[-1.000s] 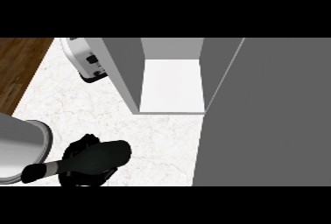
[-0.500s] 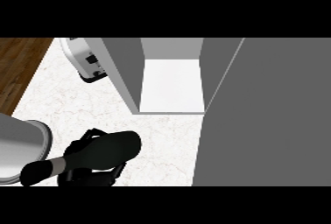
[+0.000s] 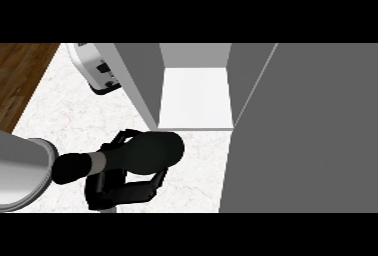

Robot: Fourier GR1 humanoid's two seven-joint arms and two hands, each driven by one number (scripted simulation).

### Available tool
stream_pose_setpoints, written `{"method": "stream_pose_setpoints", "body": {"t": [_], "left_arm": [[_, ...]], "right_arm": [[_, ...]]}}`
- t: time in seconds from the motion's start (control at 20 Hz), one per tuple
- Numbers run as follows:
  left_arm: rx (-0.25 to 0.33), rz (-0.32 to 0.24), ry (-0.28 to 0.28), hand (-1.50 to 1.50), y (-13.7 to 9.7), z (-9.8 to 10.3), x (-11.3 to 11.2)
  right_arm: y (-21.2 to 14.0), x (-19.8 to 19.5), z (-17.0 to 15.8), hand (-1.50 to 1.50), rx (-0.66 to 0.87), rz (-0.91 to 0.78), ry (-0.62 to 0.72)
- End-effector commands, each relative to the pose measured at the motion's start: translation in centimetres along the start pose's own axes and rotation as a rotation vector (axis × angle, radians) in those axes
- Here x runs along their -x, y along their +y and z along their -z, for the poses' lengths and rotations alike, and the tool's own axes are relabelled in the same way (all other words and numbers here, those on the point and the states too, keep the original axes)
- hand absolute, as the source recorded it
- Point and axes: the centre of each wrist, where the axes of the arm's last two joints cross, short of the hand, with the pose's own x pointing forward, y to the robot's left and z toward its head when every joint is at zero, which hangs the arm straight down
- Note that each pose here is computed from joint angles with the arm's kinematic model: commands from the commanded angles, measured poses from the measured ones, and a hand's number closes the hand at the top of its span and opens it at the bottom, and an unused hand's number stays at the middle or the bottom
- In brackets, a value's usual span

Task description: Pick up the wine, place it into the cabinet and close the cabinet

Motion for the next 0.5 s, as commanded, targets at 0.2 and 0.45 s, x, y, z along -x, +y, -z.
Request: {"method": "stream_pose_setpoints", "body": {"t": [0.2,0.45], "left_arm": [[0.015,-0.019,0.073,1.5,-2.9,4.1,0.1],[-0.007,0.076,0.035,1.5,-7.4,6.3,0.6]], "right_arm": [[-0.7,-2.4,-1.1,-1.5,-0.008,0.003,-0.048],[-1.3,-2.2,-1.2,-1.5,-0.01,-0.004,-0.052]]}}
